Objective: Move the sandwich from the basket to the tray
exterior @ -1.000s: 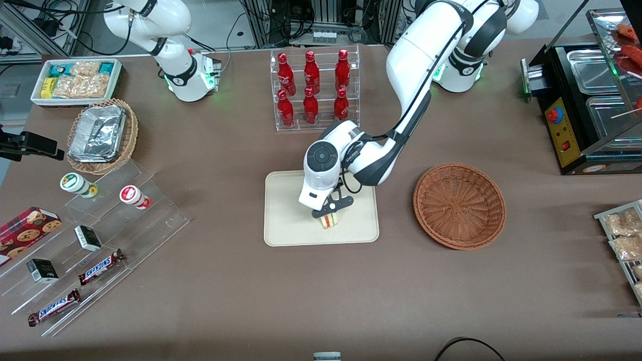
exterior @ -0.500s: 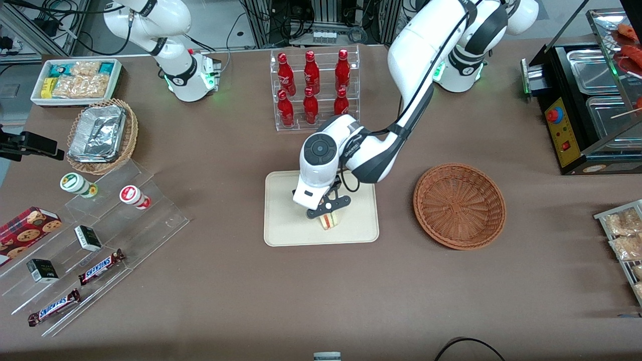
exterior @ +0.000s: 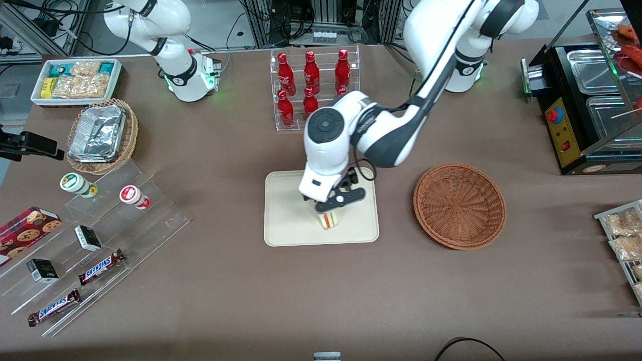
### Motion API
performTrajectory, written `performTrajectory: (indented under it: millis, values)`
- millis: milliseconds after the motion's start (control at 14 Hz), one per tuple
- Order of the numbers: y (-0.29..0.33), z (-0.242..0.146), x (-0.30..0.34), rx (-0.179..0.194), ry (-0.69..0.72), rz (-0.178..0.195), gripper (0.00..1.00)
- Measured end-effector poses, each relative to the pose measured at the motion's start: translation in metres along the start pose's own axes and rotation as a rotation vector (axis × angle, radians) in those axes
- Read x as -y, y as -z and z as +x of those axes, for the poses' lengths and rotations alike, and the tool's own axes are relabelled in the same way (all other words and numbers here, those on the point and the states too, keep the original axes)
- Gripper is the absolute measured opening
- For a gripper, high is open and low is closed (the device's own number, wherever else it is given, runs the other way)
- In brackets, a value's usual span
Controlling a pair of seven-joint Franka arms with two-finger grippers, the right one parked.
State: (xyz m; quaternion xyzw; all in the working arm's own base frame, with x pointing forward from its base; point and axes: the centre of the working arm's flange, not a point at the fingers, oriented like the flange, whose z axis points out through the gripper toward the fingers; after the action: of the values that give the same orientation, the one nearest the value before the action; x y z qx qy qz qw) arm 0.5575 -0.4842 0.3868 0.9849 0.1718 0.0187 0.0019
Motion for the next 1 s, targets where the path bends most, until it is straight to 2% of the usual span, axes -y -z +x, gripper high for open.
performTrajectory:
  millis: [71, 286, 429, 714, 1000]
  values:
    - [0.011, 0.019, 0.015, -0.002, -0.007, -0.001, 1.00]
    - [0.037, 0.070, 0.071, 0.036, -0.067, 0.006, 1.00]
    - [0.047, 0.093, 0.108, 0.049, -0.112, 0.019, 1.00]
    - [0.056, 0.115, 0.175, 0.070, -0.226, 0.043, 1.00]
    - [0.077, 0.116, 0.230, 0.080, -0.321, 0.042, 1.00]
